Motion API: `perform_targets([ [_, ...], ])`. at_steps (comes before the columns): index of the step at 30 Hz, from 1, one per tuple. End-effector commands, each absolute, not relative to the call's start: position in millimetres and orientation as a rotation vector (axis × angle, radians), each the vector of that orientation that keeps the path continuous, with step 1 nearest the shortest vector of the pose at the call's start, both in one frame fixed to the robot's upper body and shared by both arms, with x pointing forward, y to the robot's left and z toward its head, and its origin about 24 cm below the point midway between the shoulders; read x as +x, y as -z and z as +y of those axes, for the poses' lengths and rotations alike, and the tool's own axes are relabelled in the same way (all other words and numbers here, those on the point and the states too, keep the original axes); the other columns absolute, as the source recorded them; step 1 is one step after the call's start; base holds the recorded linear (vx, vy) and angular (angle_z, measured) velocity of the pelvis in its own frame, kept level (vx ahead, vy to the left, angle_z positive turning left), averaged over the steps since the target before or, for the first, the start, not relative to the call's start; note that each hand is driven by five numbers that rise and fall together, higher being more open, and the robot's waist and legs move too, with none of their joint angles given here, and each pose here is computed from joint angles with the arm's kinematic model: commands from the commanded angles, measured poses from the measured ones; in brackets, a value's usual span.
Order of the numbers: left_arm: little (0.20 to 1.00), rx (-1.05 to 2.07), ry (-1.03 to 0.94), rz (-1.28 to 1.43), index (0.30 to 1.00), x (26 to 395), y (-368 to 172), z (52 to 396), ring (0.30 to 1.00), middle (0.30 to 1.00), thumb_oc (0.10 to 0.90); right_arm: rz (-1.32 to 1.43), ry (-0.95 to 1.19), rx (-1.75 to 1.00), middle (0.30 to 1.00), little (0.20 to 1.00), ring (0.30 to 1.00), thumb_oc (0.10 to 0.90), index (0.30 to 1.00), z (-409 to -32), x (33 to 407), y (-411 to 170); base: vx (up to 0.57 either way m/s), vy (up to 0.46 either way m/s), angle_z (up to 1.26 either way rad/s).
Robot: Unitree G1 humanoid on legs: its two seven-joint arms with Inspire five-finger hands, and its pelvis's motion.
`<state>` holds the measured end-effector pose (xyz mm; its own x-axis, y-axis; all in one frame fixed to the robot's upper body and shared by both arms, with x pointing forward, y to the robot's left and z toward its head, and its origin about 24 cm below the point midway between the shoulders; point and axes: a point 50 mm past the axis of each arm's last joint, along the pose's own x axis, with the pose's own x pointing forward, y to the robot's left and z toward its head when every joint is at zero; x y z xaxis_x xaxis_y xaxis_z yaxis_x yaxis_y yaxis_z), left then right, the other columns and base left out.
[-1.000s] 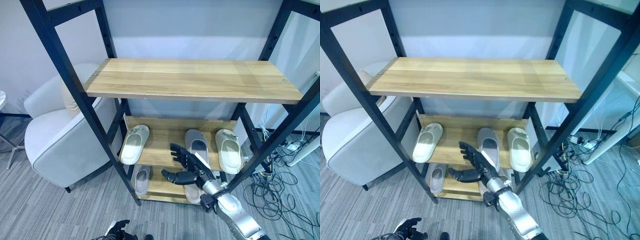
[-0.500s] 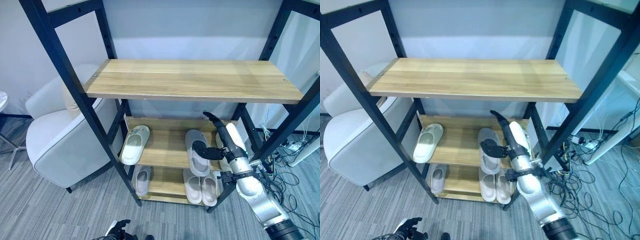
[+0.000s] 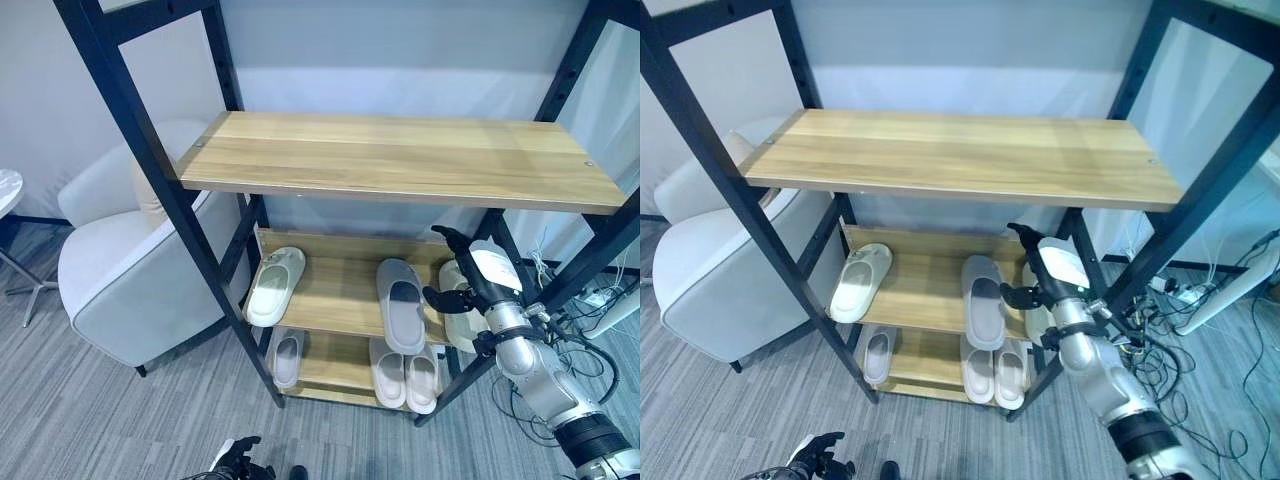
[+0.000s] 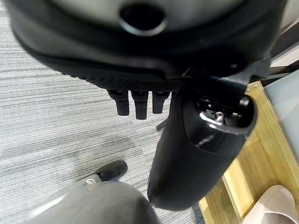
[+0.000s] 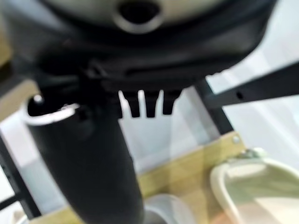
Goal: Arrange the slippers neatly on the shoe rack.
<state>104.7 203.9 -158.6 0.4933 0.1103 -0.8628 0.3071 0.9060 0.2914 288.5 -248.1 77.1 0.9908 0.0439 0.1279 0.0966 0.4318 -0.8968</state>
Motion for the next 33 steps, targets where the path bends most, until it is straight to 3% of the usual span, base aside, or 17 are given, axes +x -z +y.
perform_targets([
  [1,0.900,0.497,0.233,1.139,0.900,83,167,196,0.900,0.900,0.800,-0.354,0.151,-1.146,0.900,0.900,0.900,0.800,0.900,-247,316,-135,0.01,0.015,0.06],
  [14,0.900,0.491,0.214,1.129,0.900,85,166,198,0.900,0.900,0.800,-0.209,0.207,-1.140,0.900,0.900,0.900,0.800,0.900,-257,331,-113,0.01,0.010,0.13],
  [16,0.900,0.489,0.212,1.128,0.900,85,166,197,0.900,0.900,0.800,-0.197,0.216,-1.139,0.862,0.862,0.862,0.775,0.862,-258,333,-111,0.01,0.000,0.11],
  [17,0.900,0.487,0.210,1.129,0.900,84,166,197,0.900,0.900,0.800,-0.177,0.232,-1.130,0.368,0.368,0.368,0.445,0.368,-260,336,-109,0.01,0.002,0.13],
  [18,0.900,0.486,0.210,1.132,0.900,84,166,197,0.900,0.900,0.800,-0.171,0.237,-1.131,0.300,0.300,0.300,0.400,0.300,-260,337,-109,0.01,0.003,0.13],
  [33,0.900,0.477,0.196,1.149,0.900,83,167,196,0.900,0.900,0.800,-0.308,0.230,-1.040,0.300,0.300,0.300,0.400,0.300,-246,314,-119,0.00,0.000,0.01],
])
